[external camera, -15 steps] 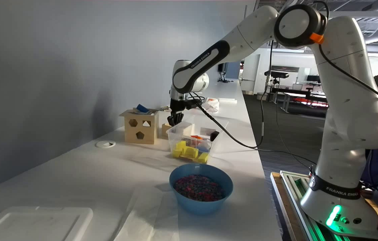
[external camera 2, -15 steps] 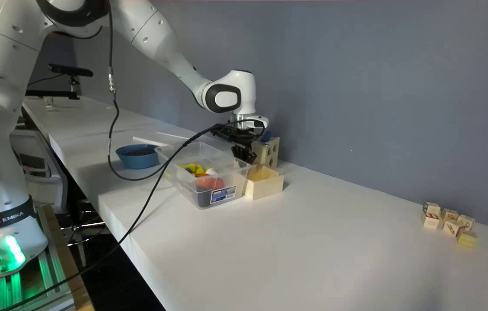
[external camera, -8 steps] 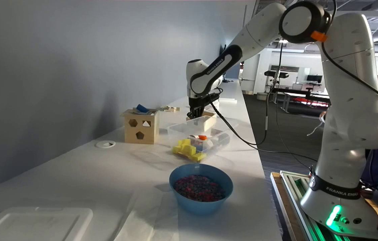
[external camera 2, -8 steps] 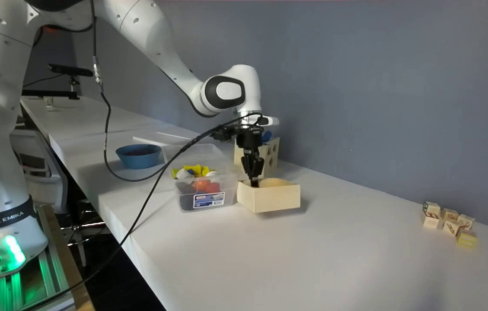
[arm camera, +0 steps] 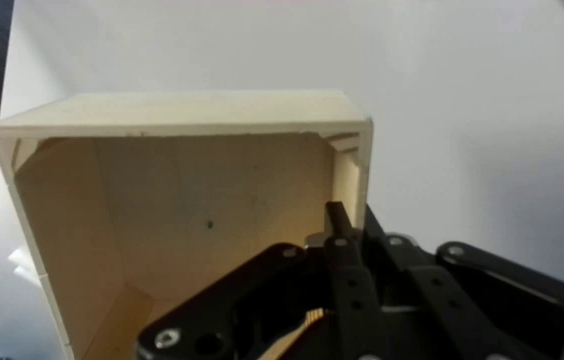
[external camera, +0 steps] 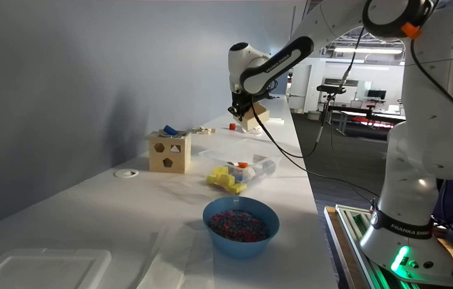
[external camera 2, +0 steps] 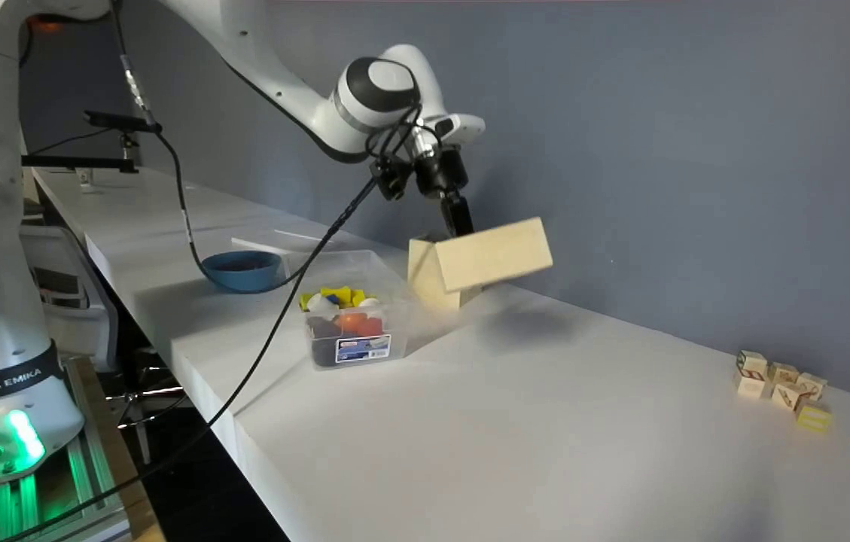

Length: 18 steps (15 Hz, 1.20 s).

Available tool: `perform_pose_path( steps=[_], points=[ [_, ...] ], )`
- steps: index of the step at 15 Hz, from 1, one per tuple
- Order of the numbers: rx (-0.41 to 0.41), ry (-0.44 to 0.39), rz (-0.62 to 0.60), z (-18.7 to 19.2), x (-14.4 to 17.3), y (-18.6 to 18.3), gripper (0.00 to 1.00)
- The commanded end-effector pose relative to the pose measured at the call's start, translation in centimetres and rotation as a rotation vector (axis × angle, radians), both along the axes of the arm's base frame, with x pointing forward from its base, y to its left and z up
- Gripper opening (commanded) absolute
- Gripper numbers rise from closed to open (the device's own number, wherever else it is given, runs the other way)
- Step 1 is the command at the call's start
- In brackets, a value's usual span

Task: Move the small crate to the left, then put the round orange object inside it

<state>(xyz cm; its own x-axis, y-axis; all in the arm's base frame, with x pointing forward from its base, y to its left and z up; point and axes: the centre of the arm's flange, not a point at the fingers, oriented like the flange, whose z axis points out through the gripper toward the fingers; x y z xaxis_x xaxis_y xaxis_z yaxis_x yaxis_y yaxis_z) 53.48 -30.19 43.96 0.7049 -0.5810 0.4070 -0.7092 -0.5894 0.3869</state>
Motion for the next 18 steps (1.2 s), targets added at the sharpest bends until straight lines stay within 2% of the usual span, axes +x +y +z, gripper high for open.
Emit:
perform_pose_path(
  steps=[1,3,6,9,12,14,16,17,18],
  points=[
    [-0.166,-0.1,0.072,7.6,0.6,6.3,0.02],
    [-0.19,-0.112,0.223,10.3,3.1,10.9,0.02],
    [-0.159,-0.122,0.42,12.1,6.5,19.3,0.02],
    [-0.122,-0.117,0.605,11.0,9.1,27.9,0.02],
    [-0.054,-0.1,0.772,9.6,10.1,34.0,0.02],
    [0.002,-0.097,0.88,8.6,10.6,36.6,0.02],
    [0.049,-0.073,0.985,8.1,10.8,36.4,0.02],
    [0.016,-0.089,0.9,7.3,9.6,37.5,0.07],
    [0.03,-0.08,0.934,6.9,9.8,37.5,0.07]
  ],
)
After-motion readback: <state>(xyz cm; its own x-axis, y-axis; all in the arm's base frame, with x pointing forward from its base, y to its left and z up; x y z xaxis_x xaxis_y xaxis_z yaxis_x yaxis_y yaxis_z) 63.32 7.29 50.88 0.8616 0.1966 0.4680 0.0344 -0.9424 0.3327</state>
